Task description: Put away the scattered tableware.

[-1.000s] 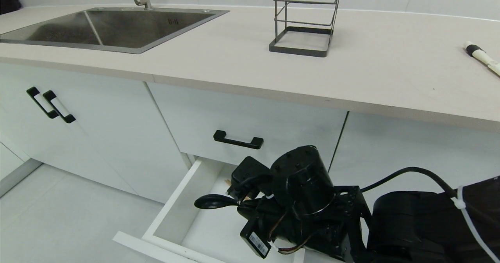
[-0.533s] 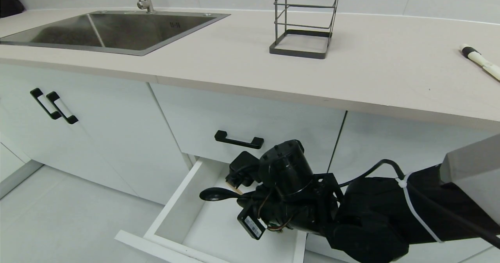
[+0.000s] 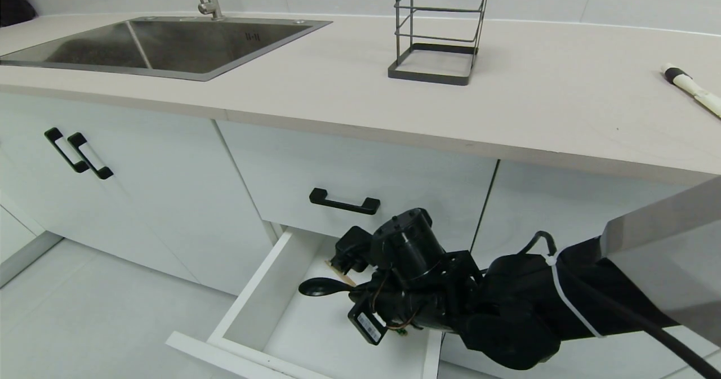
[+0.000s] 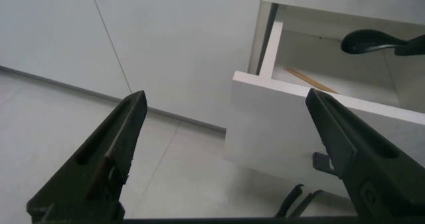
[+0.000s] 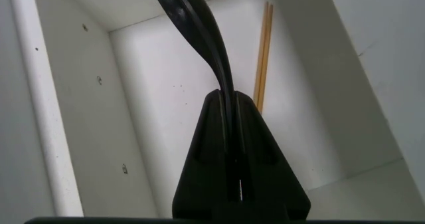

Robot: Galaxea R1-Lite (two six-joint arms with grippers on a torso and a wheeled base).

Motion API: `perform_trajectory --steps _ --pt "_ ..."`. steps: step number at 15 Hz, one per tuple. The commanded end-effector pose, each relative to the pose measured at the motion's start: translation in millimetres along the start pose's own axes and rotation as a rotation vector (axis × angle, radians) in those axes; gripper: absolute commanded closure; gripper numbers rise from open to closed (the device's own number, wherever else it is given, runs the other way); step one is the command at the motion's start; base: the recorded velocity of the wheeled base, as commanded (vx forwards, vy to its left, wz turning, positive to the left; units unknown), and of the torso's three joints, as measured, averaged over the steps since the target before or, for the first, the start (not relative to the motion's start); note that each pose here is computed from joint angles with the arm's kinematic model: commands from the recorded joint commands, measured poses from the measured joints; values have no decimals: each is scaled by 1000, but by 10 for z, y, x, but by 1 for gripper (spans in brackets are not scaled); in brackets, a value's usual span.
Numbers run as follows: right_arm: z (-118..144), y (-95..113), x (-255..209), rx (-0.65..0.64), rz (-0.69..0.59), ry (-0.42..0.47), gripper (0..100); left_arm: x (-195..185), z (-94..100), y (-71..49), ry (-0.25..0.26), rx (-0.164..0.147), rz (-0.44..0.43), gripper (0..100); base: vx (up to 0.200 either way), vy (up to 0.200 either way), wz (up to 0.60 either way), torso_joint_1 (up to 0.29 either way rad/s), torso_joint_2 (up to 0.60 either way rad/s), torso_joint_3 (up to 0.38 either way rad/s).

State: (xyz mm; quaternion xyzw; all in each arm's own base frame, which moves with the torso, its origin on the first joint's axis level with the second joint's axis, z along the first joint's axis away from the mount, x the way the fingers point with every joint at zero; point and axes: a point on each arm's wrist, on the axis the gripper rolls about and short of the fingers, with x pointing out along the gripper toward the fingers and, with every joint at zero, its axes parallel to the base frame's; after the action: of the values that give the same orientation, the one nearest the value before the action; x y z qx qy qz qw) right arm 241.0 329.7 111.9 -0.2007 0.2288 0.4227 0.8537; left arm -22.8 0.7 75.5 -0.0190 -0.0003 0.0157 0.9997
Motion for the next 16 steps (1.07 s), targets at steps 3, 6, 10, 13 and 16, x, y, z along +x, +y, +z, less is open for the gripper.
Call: perform_trajectory --steps 3,6,10,13,16 --pt "-168 75 207 -8 11 60 100 0 0 0 0 0 1 0 0 0 0 0 0 0" --pt "-170 84 322 -10 11 60 100 0 0 0 0 0 1 0 0 0 0 0 0 0" --pt "-198 98 460 -12 11 68 100 0 0 0 0 0 1 0 0 0 0 0 0 0" --pt "-202 106 559 -12 11 70 100 0 0 0 0 0 1 0 0 0 0 0 0 0" --pt "-208 110 610 -14 14 94 100 0 0 0 0 0 1 0 0 0 0 0 0 0"
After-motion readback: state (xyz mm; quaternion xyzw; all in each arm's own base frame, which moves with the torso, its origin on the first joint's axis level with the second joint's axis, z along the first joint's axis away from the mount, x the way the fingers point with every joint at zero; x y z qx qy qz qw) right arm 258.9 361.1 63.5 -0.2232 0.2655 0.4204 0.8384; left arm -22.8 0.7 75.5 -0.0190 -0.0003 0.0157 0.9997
